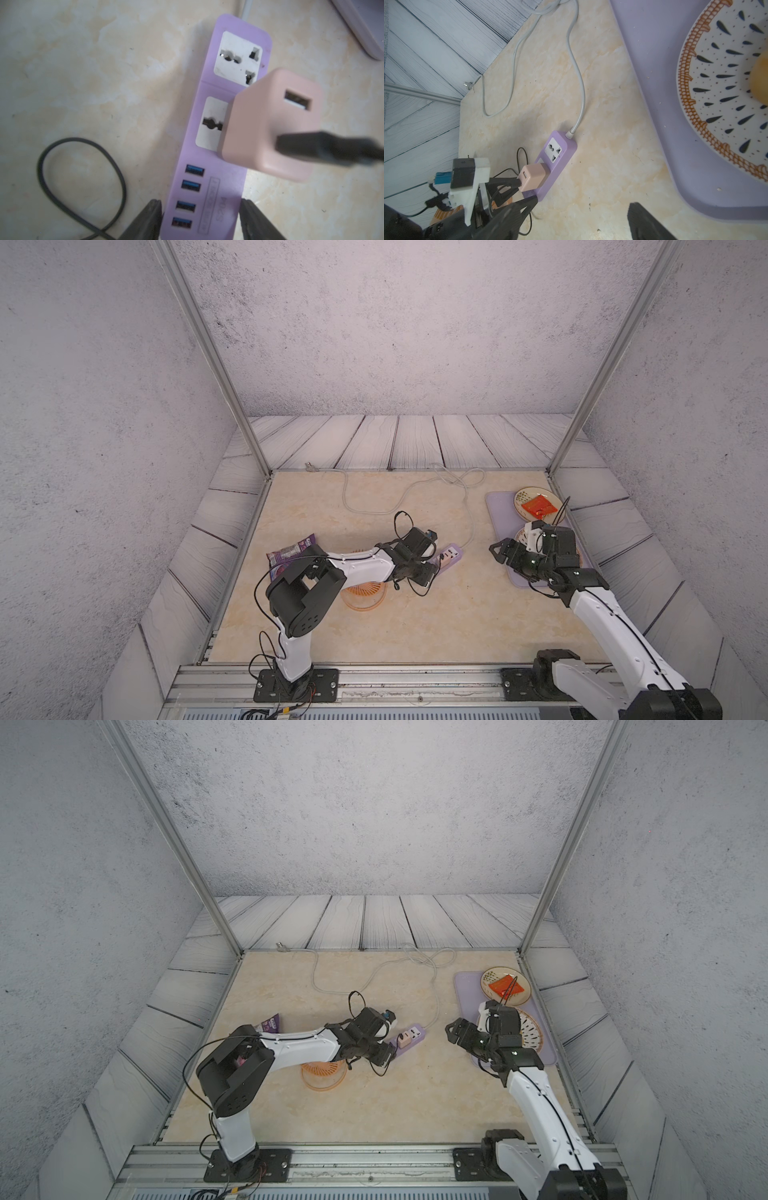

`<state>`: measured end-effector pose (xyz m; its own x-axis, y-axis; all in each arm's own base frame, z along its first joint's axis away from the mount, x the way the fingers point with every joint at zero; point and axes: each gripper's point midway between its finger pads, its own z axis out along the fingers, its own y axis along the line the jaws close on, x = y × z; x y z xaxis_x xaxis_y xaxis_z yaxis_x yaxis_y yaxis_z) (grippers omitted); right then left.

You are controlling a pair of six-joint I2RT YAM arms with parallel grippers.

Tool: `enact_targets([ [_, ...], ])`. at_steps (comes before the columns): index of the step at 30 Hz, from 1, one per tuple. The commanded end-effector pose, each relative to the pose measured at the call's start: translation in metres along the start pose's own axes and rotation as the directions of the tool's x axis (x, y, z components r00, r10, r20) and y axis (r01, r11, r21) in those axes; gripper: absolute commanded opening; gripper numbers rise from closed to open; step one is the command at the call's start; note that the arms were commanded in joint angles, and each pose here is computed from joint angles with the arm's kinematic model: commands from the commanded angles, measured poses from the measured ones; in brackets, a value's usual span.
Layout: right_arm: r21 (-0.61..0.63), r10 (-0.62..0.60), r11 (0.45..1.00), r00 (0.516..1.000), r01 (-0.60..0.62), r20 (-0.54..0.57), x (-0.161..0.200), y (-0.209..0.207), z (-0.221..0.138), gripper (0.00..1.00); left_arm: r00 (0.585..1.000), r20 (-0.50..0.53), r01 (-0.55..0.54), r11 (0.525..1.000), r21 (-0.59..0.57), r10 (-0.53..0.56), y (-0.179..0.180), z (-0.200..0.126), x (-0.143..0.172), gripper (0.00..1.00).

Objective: Unplug the desk fan from the power strip
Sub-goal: Adjust the socket at the center of the board.

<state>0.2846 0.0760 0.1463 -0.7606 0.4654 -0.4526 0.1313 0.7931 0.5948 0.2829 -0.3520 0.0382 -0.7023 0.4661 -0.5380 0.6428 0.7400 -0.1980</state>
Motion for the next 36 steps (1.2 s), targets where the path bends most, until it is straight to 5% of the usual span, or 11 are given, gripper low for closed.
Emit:
enact_targets([
  [1, -0.009, -0.002, 1.000, 1.000, 0.002, -0.023, 0.006, -0.002, 0.003, 0.86, 0.999, 0.029, -0.026, 1.000, 0.001, 0.026, -0.001, -0.006, -0.001, 0.65],
  [7, -0.006, -0.003, 1.000, 1.000, 0.003, -0.025, 0.008, -0.004, 0.004, 0.86, 0.998, 0.060, -0.037, 0.999, -0.002, 0.037, 0.002, -0.004, 0.003, 0.69],
  [11, -0.009, -0.001, 1.000, 1.000, 0.000, -0.026, 0.008, -0.004, 0.005, 0.86, 0.997, 0.065, -0.043, 0.999, -0.001, 0.043, -0.001, 0.000, 0.005, 0.59],
  [19, -0.014, 0.003, 1.000, 0.999, -0.003, -0.042, 0.012, -0.005, 0.008, 0.86, 0.989, 0.109, -0.095, 0.995, -0.040, 0.099, -0.007, 0.002, 0.003, 0.56],
  [36, -0.022, 0.008, 1.000, 0.998, -0.009, -0.055, 0.016, -0.006, 0.012, 0.86, 0.965, 0.203, -0.163, 0.986, -0.038, 0.167, -0.012, -0.002, 0.002, 0.65],
])
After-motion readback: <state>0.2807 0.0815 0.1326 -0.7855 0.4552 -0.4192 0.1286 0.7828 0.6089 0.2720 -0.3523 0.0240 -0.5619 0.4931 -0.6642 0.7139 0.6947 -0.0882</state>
